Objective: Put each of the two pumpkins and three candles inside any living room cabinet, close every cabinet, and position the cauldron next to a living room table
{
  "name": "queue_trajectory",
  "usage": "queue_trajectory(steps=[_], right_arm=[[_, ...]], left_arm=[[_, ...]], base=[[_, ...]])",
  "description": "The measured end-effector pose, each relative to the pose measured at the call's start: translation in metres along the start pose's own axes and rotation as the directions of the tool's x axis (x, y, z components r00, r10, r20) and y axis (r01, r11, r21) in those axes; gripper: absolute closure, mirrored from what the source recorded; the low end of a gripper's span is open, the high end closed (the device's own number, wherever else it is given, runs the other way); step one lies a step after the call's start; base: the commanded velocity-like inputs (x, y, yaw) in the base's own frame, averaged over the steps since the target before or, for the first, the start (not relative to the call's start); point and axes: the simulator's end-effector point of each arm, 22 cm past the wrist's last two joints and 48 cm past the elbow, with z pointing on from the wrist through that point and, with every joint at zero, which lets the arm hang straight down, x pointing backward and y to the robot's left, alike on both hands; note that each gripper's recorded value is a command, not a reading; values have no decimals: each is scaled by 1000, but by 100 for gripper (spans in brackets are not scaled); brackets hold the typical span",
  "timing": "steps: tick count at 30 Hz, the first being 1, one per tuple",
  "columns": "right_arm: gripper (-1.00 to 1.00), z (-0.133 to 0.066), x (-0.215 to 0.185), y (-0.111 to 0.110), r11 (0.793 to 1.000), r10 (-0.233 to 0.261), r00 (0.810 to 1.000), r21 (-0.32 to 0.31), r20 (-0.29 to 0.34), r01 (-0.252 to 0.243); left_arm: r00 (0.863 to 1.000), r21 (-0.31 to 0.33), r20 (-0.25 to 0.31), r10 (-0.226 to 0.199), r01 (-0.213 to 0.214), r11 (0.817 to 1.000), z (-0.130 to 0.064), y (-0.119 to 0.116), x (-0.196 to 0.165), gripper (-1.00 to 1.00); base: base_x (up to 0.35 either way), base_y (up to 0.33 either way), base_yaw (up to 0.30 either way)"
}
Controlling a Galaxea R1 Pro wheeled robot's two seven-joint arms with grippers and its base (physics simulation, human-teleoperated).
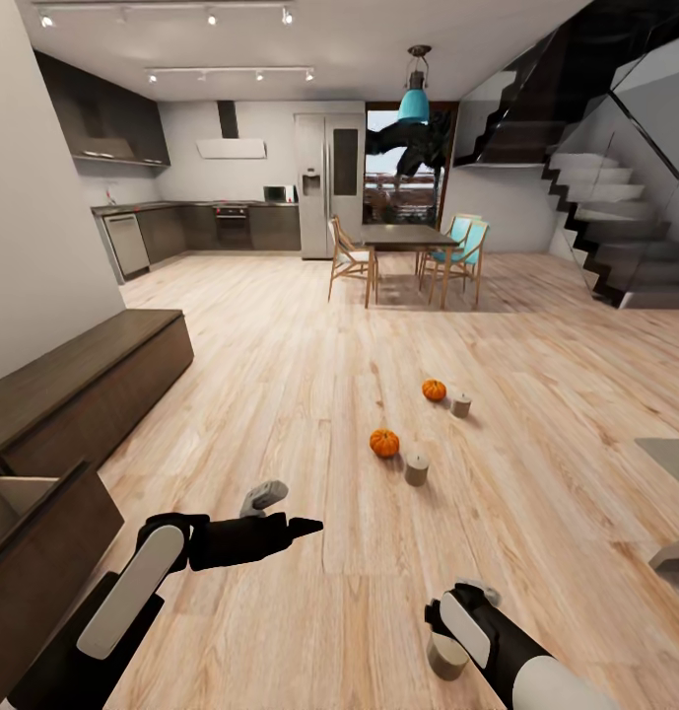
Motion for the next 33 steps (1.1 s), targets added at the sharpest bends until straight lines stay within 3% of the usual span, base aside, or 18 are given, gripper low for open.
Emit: queue_trajectory(steps=[4,8,33], right_arm=[[-100,7,5,15,998,-1,1000,-69,0,1],[-100,15,8,18,996,0,1000,-86,2,0],[-100,69,30,-9,998,14,1000,-55,10,-13]], left_arm=[[1000,0,0,0,0,1000,4,6,5,-100],[1000,-1,0,0,0,1000,8,12,11,-100],[1000,-3,0,0,0,1000,34,50,47,-100]], base=[[0,0,0],[0,0,0],[0,0,0]])
